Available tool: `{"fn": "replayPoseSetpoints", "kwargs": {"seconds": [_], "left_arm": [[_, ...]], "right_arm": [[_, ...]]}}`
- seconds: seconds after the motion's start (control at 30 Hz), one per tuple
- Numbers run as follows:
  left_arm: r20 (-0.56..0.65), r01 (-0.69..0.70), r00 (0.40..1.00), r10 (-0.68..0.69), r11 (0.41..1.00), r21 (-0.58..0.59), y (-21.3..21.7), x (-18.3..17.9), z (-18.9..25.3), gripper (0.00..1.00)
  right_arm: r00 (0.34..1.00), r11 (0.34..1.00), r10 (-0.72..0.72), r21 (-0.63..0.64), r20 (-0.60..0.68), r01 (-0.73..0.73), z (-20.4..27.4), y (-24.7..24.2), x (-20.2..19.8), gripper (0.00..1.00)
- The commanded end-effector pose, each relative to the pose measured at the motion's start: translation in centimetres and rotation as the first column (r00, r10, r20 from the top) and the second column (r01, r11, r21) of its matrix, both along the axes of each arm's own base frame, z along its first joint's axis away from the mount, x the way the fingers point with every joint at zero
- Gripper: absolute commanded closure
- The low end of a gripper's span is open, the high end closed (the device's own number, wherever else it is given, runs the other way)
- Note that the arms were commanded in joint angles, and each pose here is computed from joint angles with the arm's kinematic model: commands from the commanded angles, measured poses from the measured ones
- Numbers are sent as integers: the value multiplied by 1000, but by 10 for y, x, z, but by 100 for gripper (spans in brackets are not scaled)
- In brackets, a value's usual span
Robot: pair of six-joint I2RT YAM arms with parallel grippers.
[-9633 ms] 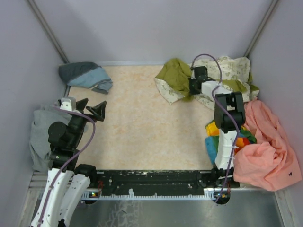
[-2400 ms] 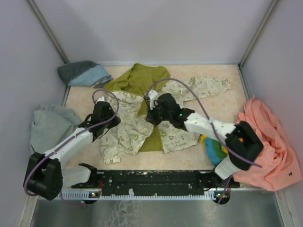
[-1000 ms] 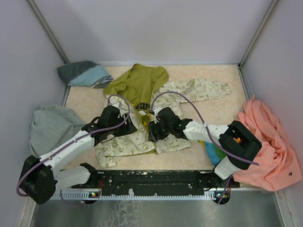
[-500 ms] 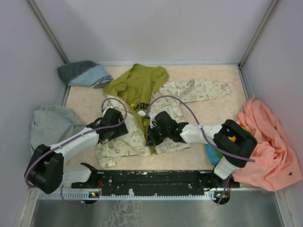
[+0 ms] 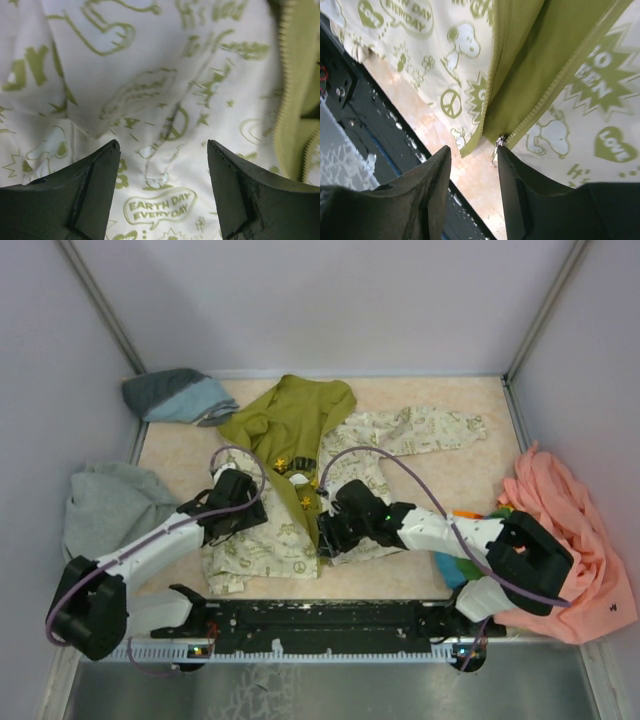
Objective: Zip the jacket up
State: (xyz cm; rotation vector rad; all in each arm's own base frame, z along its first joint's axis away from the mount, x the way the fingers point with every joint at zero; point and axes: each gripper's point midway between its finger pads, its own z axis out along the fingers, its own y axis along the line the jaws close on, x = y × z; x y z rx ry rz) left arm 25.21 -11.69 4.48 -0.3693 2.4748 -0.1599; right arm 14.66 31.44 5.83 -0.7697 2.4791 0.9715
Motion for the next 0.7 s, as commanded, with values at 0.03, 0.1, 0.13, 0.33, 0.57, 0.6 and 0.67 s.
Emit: {"fn": "replayPoseSetpoints", "kwargs": {"seconds": [0.03,0.1,0.13,0.33,0.57,0.6,0.67], "left_arm": [[116,122,987,-107,984,-126,-30,1,47,24],[158,165,978,-139,972,-166,-37,-1,60,23],[178,180,973,-147,966,-187,-40,-2,66,23],[250,220,956,-156,942,-253,-50,-3,84,22],[278,325,933,-229,869,-374,-78,-11,85,23],[279,337,930,-238,856,-393,-82,-12,84,23],[281,356,926,-254,835,-420,-89,-14,84,24]], "right_arm": [[967,985,-85,-128,240,118,37,-18,47,51],[961,970,-96,-193,260,149,31,-24,56,50],[960,964,-99,-214,263,158,28,-25,59,50],[958,948,-115,-260,261,184,12,-12,76,50],[963,947,-113,-267,245,179,-4,5,82,50],[965,945,-112,-276,237,177,-9,7,81,50],[963,940,-121,-285,242,190,-13,7,83,50]]}}
